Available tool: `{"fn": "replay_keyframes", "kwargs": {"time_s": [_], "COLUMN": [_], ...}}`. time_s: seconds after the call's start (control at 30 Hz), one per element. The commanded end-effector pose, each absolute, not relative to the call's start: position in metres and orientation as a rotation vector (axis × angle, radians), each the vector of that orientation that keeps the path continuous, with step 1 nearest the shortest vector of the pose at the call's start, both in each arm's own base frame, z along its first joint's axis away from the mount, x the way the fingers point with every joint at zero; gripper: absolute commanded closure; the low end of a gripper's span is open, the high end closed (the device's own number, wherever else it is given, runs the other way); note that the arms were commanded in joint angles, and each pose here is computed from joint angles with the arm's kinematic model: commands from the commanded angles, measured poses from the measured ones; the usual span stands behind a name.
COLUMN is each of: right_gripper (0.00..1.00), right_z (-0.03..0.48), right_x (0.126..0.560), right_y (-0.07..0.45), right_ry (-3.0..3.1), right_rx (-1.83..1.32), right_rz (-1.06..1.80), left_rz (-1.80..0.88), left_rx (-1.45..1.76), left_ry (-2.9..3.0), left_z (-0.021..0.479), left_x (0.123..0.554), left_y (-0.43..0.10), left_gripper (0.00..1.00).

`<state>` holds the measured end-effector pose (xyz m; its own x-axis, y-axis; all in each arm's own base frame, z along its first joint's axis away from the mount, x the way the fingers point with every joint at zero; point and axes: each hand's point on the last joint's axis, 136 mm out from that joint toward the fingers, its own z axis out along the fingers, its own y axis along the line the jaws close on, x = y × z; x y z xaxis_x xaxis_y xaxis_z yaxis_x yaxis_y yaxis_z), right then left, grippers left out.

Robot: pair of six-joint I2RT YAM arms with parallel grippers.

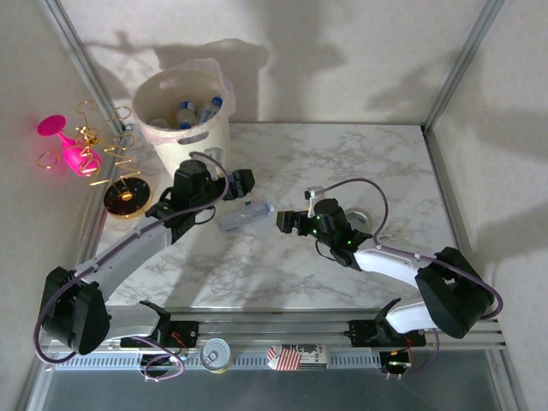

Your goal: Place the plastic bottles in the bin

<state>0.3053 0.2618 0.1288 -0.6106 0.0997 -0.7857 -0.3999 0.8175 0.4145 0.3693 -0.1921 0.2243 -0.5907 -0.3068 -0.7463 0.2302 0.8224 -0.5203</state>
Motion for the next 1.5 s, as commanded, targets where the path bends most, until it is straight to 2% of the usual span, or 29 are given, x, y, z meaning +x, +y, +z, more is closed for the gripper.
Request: {"fn": "replay_keyframes", "kwargs": {"time_s": [0.0, 0.2, 0.5, 0.67, 0.97, 1.23, 1.47], "right_gripper": [0.01, 0.01, 0.01, 0.01, 0.01, 0.01, 0.01], "right_z": [0.130, 0.125, 0.127, 0.129, 0.127, 0.128, 0.130], "right_x": [0.310, 0.305, 0.299, 0.298, 0.298, 0.301, 0.302], "right_y": [0.261, 0.252, 0.240, 0.240, 0.239, 0.235, 0.228], "right_ry": [2.127, 2.146, 2.133, 2.131, 2.128, 2.125, 2.116], "right_rx": [-0.178, -0.147, -0.105, -0.109, -0.105, -0.094, -0.074], "right_rz": [0.739, 0.732, 0.718, 0.723, 0.722, 0.716, 0.705], "left_rz": [-0.778, -0.644, -0.350, -0.325, -0.314, -0.394, -0.178], "left_rx": [-0.048, 0.021, 0.102, 0.115, 0.183, 0.188, 0.215], "left_ry": [2.126, 2.320, 2.478, 2.502, 2.567, 2.541, 2.567], "left_z": [0.200, 0.142, 0.095, 0.085, 0.076, 0.093, 0.069], "left_x": [0.368, 0.366, 0.372, 0.368, 0.334, 0.325, 0.337], "left_y": [-0.207, -0.213, -0.194, -0.196, -0.214, -0.232, -0.215], "left_gripper": [0.00, 0.00, 0.00, 0.00, 0.00, 0.00, 0.00]}}
